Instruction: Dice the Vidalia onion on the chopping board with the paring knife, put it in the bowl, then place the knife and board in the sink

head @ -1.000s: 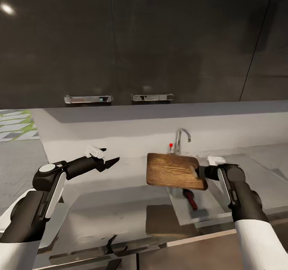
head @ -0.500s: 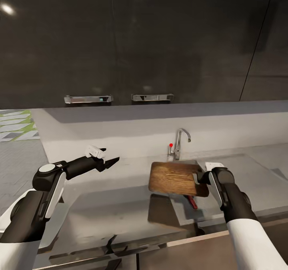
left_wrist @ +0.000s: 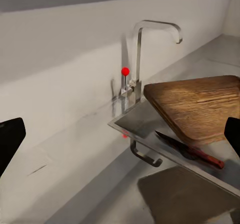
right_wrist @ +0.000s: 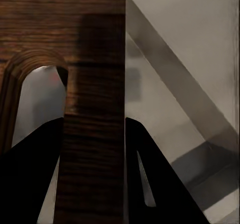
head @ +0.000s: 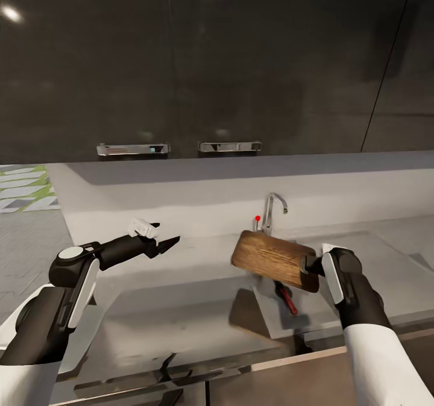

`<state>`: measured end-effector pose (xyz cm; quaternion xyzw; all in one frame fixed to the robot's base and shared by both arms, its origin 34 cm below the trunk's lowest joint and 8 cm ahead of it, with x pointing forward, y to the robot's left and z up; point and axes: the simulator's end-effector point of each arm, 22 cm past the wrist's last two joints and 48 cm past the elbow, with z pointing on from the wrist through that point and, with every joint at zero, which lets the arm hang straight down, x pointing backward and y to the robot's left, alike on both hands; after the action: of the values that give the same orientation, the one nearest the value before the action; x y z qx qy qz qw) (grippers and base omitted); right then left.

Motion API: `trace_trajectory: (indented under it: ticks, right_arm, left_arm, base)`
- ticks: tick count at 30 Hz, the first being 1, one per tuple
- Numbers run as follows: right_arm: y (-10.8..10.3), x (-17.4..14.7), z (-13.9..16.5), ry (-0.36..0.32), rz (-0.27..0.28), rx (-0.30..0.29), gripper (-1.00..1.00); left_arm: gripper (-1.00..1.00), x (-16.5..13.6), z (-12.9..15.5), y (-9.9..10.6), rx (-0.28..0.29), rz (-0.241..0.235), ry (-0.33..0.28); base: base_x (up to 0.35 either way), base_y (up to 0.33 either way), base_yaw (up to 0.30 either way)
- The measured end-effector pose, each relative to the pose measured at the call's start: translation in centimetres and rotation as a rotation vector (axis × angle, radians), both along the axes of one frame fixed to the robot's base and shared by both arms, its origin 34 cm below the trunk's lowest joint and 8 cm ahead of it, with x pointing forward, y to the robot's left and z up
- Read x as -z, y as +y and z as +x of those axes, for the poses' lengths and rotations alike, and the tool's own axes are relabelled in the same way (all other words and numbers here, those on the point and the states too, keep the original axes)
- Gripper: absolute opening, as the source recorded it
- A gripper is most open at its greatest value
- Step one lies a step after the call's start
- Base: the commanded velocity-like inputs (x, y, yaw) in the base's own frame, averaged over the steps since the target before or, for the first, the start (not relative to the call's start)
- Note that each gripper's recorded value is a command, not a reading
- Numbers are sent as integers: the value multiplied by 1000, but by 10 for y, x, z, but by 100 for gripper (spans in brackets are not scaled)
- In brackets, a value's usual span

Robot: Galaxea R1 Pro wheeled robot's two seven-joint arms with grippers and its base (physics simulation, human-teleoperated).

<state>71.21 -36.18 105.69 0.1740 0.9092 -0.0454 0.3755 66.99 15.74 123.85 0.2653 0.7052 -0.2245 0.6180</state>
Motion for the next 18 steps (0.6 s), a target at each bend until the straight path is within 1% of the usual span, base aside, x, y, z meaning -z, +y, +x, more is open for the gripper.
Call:
trace_trajectory:
  ticks: [3,4,5,6,7,8,9,10,11,14,15,16,17,18]
  right_arm:
    - [-1,2,-3,0,47,53,-100]
    - [-2,3,-3,-2,55,64,-100]
    - [-4,2,-3,-10,65,92,-100]
    - [-7,2,-4,-10,61,108,-100]
    - [-10,0,-3,-27,68,139,-100]
    - [-14,0,-5,-27,61,156,-100]
    - [-16,-2,-4,-43,70,183,-100]
    - [-19,-1,-5,-40,65,195,-100]
    - [-19,-2,-5,-48,76,214,-100]
    - [-20,0,-8,-40,81,245,-100]
    - [-20,2,-11,-34,89,268,-100]
    - [-21,3,-13,-24,85,275,-100]
    - [-23,5,-17,-24,103,333,-100]
    - [-25,7,-21,-10,91,348,-100]
  left_arm:
    - [100,0,0,0,0,0,0]
    - [100,0,0,0,0,0,0]
    - [100,0,0,0,0,0,0]
    - [100,0,0,0,0,0,0]
    - [100,0,0,0,0,0,0]
    - [100,0,0,0,0,0,0]
    - [100,0,0,0,0,0,0]
    - [100,0,0,0,0,0,0]
    - [100,0,0,0,0,0,0]
    - [100,0,0,0,0,0,0]
    - [100,0,0,0,1,0,0]
    - [100,0,0,0,1,0,0]
    - [100,0,0,-1,1,1,0]
    - [100,0,0,-1,1,0,0]
  base:
    - [0,0,0]
    - [0,0,0]
    - [0,0,0]
    - [0,0,0]
    - [0,0,0]
    - [0,0,0]
    - [0,0,0]
    - [0,0,0]
    - [0,0,0]
    - [0,0,0]
    - [0,0,0]
    - [0,0,0]
    - [0,0,0]
    - [0,0,0]
